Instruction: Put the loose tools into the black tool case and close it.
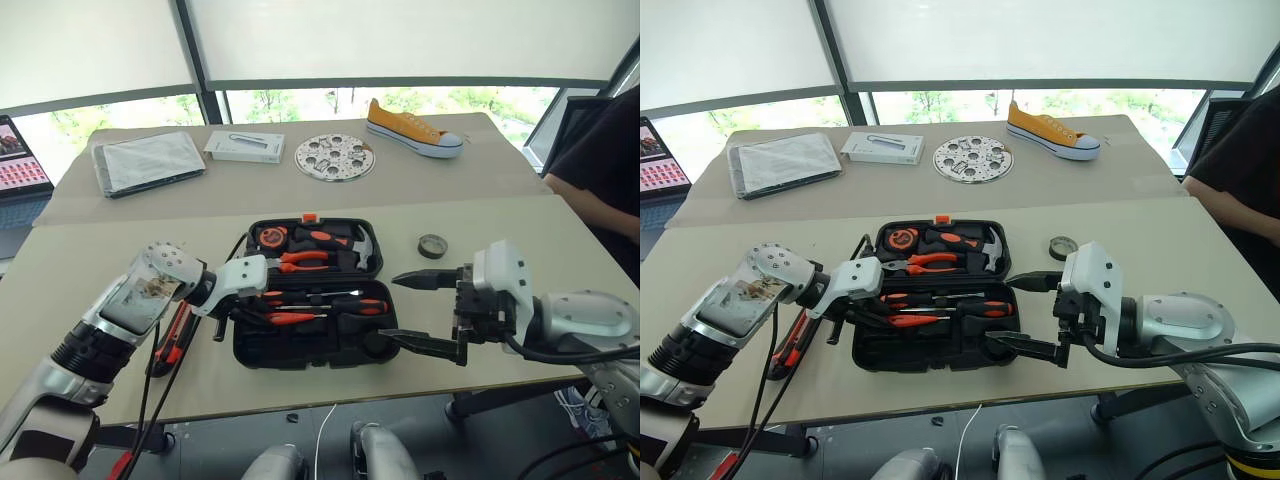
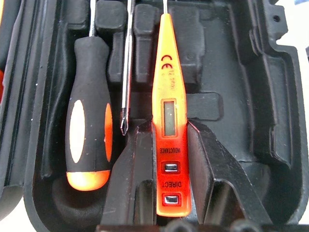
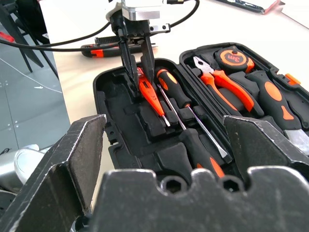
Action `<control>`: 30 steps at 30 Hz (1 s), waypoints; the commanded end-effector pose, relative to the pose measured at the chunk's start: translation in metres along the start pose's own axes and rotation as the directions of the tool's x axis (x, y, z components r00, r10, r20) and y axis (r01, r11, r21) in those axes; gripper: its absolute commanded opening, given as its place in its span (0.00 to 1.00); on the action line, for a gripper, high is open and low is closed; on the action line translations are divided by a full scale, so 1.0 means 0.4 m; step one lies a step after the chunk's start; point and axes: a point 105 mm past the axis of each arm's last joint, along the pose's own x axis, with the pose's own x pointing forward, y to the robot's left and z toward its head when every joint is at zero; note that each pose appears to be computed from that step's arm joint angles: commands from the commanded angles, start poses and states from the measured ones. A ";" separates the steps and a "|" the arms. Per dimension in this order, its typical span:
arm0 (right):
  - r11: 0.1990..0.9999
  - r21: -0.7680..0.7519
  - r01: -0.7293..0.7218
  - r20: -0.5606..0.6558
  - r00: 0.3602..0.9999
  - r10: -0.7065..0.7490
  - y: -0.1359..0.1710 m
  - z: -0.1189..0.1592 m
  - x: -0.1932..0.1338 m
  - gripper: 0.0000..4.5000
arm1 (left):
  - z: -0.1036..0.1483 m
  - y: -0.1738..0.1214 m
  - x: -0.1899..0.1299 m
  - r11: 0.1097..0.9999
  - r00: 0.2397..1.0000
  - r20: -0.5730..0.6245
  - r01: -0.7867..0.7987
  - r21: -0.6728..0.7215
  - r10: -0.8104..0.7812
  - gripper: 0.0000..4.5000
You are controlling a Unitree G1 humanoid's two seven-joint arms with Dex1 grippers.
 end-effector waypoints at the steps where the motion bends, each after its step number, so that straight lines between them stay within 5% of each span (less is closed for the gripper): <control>1: 0.999 -0.032 0.017 0.014 1.000 -0.016 -0.001 0.018 -0.005 1.00 | 0.020 0.010 0.007 1.000 1.000 0.028 -0.010 0.020 0.009 0.32; 8: 1.000 -0.018 0.003 0.021 1.000 -0.003 0.002 0.013 0.004 1.00 | 0.086 0.022 -0.057 0.998 0.988 0.150 -0.045 0.046 0.038 0.87; 15: 1.000 -0.014 0.004 0.025 1.000 -0.003 -0.003 0.014 0.008 1.00 | 0.083 0.044 -0.099 0.995 0.971 0.219 -0.098 0.008 0.094 0.87; 26: 1.000 -0.018 0.002 0.013 1.000 -0.001 -0.009 0.011 0.008 1.00 | 0.020 -0.001 -0.017 0.999 0.977 0.208 -0.045 0.000 0.044 0.00; 30: 1.000 -0.011 -0.002 0.011 1.000 0.002 -0.010 0.010 0.007 1.00 | 0.002 0.017 0.009 0.996 0.979 0.184 -0.090 -0.015 0.091 0.00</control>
